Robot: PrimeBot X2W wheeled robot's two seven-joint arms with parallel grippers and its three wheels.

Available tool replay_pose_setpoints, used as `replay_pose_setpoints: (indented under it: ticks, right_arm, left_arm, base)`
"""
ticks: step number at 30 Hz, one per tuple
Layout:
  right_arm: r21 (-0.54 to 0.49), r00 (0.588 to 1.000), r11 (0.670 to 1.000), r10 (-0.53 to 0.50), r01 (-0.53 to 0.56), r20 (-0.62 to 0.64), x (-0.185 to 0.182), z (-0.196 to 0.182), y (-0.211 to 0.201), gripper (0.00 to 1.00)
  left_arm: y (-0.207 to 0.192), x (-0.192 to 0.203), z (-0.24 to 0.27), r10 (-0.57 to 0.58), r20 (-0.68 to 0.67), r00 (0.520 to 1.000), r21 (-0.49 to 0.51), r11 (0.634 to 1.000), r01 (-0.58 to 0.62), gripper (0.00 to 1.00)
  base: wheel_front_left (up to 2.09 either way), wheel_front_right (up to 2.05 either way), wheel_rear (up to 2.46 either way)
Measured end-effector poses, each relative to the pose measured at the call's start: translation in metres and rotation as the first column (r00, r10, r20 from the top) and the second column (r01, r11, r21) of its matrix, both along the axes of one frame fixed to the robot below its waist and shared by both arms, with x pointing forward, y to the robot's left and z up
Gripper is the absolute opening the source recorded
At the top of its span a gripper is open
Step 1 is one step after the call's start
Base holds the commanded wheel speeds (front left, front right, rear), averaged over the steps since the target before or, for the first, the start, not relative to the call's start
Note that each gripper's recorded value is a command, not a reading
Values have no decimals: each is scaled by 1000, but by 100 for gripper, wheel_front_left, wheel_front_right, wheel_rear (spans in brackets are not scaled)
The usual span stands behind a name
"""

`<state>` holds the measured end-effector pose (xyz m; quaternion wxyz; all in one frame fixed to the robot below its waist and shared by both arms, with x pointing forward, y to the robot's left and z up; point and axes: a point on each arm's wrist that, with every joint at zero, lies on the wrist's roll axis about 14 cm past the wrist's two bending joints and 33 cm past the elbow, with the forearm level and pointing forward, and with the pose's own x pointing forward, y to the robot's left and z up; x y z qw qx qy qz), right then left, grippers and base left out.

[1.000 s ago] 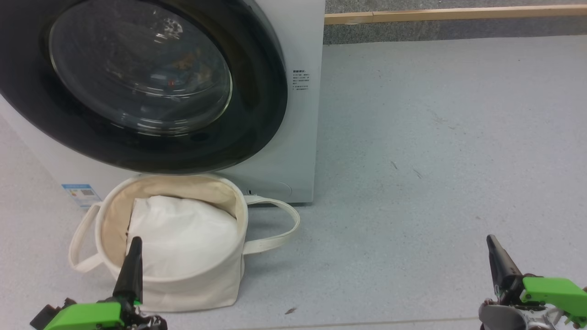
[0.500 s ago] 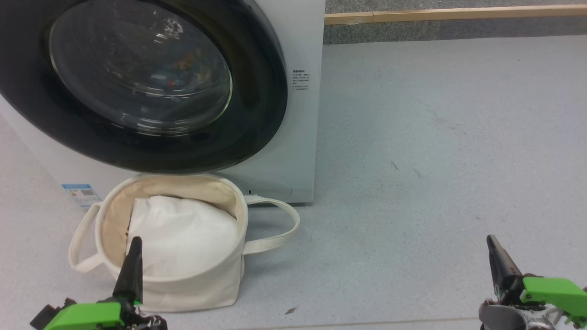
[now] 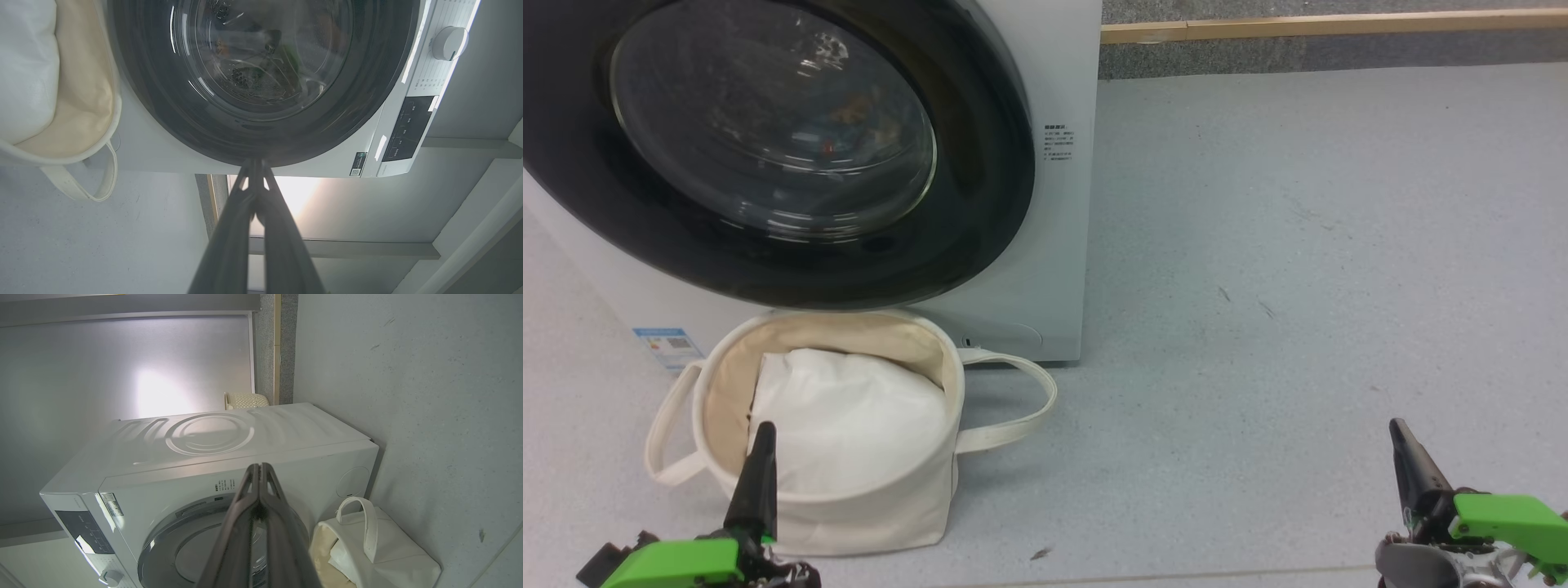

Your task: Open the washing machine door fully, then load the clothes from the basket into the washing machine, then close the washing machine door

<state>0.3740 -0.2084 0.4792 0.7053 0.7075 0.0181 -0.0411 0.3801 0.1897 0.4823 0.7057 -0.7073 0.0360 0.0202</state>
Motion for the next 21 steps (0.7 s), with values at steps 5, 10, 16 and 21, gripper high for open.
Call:
replay_pose_setpoints:
  ticks: [5, 10, 16, 21]
  right_arm:
    - [0, 1000, 1000, 0, 0, 0, 0, 0, 0, 0]
    - [0, 1000, 1000, 0, 0, 0, 0, 0, 0, 0]
    - [0, 1000, 1000, 0, 0, 0, 0, 0, 0, 0]
    - [0, 1000, 1000, 0, 0, 0, 0, 0, 0, 0]
  left_arm:
    - [0, 0, 0, 0, 0, 1000, 0, 1000, 0, 0]
    - [0, 0, 0, 0, 0, 1000, 0, 1000, 0, 0]
    - [0, 0, 0, 0, 0, 1000, 0, 1000, 0, 0]
    - [0, 0, 0, 0, 0, 1000, 0, 1000, 0, 0]
  base:
    - [0, 0, 0]
    - [0, 0, 0]
    - [0, 0, 0]
    - [0, 0, 0]
